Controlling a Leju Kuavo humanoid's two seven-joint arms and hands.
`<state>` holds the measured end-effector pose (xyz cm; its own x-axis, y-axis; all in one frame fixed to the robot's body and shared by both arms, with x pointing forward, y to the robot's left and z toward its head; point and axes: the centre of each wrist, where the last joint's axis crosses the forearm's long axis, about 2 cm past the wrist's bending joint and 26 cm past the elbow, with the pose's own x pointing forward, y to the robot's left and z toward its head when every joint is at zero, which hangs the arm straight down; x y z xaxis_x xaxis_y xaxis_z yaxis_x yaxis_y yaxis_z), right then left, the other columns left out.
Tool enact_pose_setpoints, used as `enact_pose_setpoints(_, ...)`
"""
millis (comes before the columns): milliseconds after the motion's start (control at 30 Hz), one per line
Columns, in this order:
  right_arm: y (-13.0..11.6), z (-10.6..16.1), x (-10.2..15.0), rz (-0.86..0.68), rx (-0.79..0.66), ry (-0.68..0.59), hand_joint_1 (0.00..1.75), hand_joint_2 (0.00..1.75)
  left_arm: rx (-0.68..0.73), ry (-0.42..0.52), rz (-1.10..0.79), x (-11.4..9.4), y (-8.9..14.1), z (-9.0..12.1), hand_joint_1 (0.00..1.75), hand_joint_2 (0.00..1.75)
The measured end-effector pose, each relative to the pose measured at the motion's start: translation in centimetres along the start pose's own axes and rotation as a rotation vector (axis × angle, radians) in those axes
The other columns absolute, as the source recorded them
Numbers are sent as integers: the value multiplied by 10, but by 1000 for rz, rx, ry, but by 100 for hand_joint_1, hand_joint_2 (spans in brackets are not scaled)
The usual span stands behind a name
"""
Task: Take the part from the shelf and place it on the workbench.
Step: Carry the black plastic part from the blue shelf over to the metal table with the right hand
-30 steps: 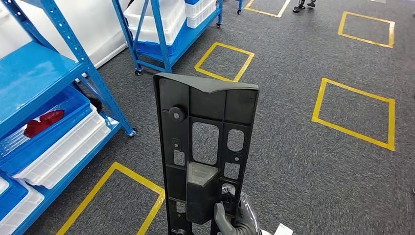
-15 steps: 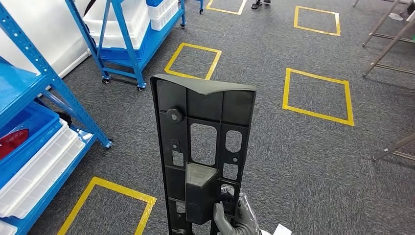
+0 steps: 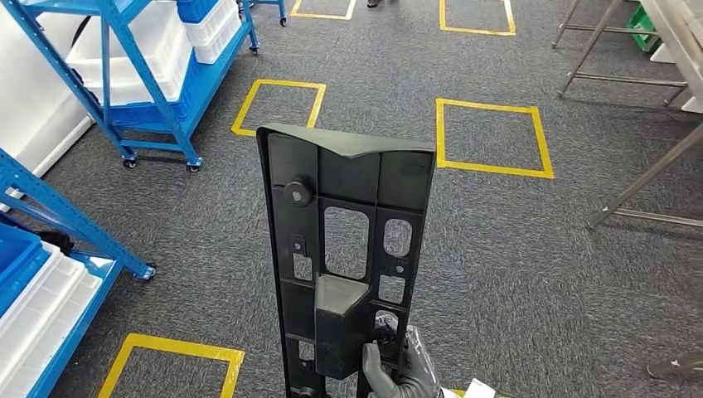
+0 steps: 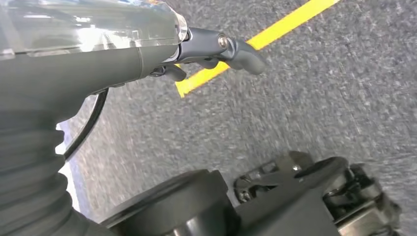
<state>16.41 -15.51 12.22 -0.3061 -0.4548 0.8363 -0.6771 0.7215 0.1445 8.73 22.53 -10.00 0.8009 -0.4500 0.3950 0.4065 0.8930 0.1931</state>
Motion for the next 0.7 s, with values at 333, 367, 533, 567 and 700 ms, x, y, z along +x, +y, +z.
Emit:
enact_pose_setpoints(333, 0, 1, 0, -6, -3, -6, 175, 175, -4, 10, -9, -2, -2, 1, 0, 175)
enact_pose_setpoints(367, 0, 1, 0, -7, -4, -8, 175, 175, -5, 13, -10, -3, -2, 1, 0, 175)
enact_pose_setpoints(533, 0, 2, 0, -13, -9, -9, 175, 175, -5, 24, -11, -7, -3, 2, 0, 175)
enact_pose_setpoints(567, 0, 2, 0, -14, -10, -10, 175, 175, -5, 25, -11, -7, -4, 2, 0, 175)
enact_pose_setpoints(700, 0, 1, 0, -18, -12, -14, 175, 175, -3, 25, -12, -8, -4, 2, 0, 175)
